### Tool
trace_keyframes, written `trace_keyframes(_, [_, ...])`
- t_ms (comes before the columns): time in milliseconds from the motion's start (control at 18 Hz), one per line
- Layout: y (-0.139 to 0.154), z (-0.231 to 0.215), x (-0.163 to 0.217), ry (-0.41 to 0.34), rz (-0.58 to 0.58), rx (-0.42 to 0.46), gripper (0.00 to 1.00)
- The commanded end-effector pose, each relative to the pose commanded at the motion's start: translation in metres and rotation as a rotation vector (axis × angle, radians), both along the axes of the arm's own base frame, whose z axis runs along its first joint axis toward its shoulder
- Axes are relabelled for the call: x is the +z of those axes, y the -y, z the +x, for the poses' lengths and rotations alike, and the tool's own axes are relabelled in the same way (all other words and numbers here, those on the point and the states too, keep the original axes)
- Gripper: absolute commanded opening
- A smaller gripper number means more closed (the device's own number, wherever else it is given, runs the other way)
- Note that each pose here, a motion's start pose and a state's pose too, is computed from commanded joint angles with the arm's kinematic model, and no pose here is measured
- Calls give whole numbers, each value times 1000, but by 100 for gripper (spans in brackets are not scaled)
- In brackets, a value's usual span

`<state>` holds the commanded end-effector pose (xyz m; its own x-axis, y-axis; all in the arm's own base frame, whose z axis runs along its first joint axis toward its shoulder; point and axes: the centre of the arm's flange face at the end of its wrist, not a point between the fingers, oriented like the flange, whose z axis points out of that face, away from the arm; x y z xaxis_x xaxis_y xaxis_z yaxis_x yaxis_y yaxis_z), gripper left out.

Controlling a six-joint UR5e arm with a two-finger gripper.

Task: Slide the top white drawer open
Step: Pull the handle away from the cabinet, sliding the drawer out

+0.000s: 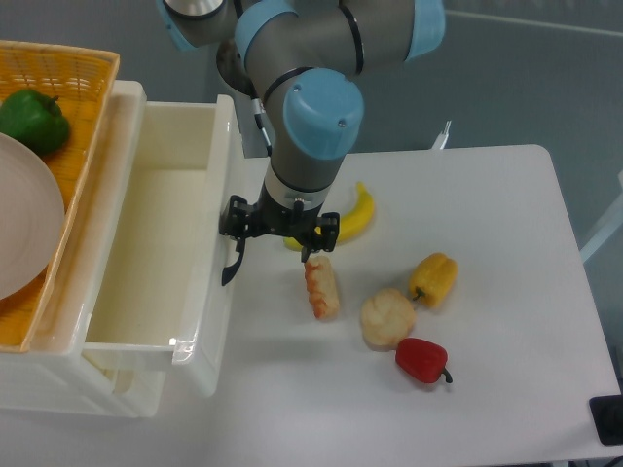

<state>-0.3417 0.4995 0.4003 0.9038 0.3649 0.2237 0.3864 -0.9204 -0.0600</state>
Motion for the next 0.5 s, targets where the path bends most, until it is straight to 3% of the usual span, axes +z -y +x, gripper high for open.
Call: trace_keyframes(500, [7,-11,-3,-14,-12,-17,100])
